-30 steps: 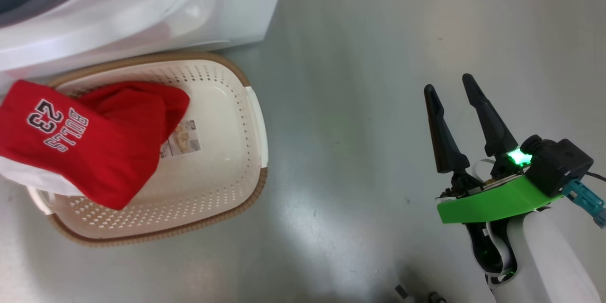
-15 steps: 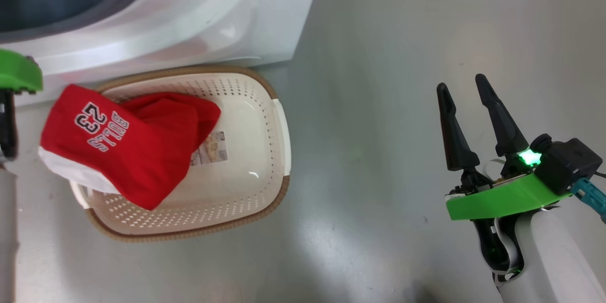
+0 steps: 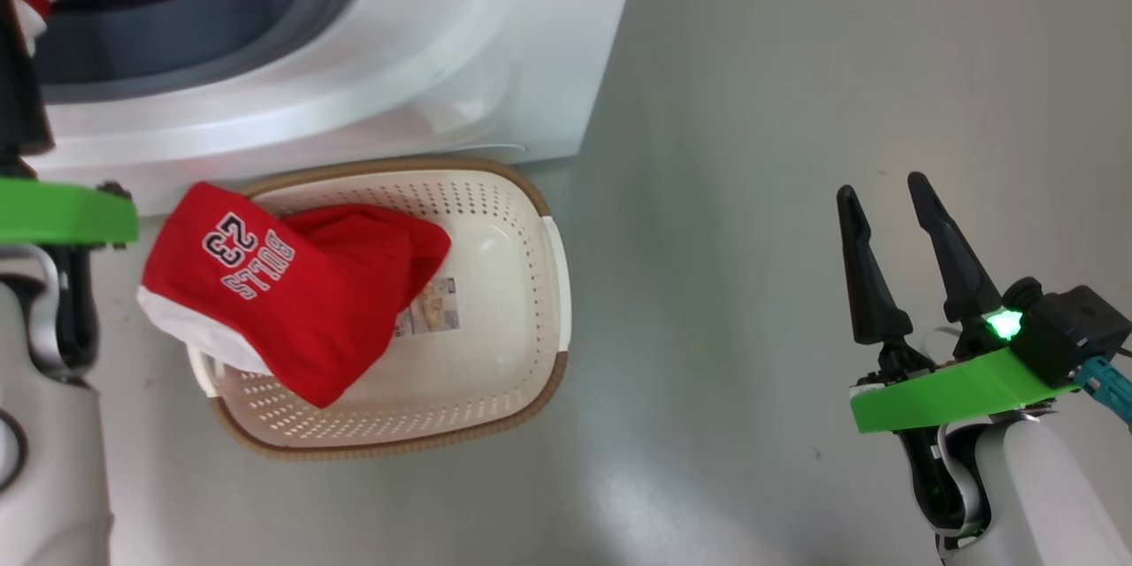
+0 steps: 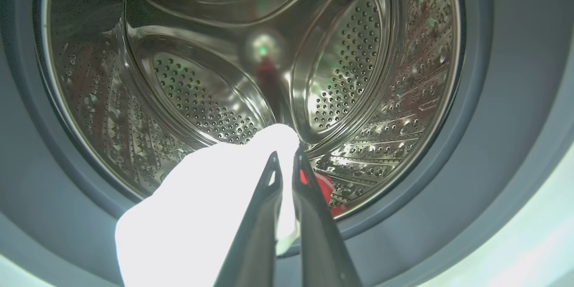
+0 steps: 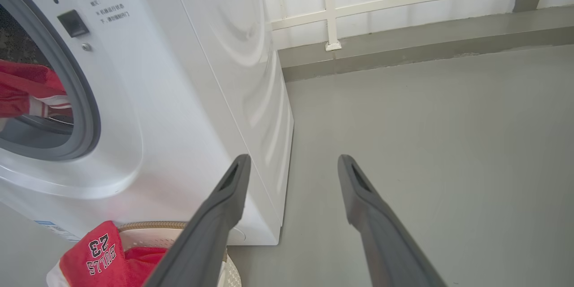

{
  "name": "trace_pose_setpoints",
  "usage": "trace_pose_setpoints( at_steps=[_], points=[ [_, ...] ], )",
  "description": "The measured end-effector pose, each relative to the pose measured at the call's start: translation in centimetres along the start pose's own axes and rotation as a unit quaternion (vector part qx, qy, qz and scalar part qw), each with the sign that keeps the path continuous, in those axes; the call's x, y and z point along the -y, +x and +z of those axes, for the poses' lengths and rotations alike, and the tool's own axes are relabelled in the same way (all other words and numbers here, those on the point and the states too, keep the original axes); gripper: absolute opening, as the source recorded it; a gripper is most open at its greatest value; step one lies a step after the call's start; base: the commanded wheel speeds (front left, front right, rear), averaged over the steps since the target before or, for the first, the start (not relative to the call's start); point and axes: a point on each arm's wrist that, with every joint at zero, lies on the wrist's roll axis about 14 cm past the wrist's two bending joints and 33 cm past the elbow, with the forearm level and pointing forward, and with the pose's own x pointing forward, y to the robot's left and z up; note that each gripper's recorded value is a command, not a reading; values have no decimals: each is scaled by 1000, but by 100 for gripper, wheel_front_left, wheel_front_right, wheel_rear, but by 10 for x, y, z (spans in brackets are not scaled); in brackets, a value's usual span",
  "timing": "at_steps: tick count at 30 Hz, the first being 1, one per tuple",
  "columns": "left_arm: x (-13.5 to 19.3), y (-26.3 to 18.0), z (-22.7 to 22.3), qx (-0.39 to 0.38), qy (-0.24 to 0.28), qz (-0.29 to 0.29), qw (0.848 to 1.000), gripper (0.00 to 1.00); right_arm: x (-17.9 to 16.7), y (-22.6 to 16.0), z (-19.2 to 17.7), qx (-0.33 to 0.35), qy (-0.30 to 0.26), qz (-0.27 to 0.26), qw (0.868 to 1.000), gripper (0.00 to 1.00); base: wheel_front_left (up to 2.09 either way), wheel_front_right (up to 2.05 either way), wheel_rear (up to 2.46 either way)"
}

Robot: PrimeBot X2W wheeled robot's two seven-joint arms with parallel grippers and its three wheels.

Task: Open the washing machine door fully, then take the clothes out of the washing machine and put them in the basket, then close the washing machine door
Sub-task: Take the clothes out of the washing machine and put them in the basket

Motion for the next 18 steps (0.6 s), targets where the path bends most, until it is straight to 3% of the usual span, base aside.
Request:
trace_pose_setpoints(
  at_steps=[9, 18],
  points=[
    [2, -33, 24, 22, 20, -6, 1000, 0, -9, -4, 7, 7, 3, 9, 1000, 100, 0, 0, 0],
    [2, -63, 52, 58, -12, 7, 998, 0, -14, -14, 10, 7, 3, 14, 1000, 100, 0, 0, 0]
  ],
)
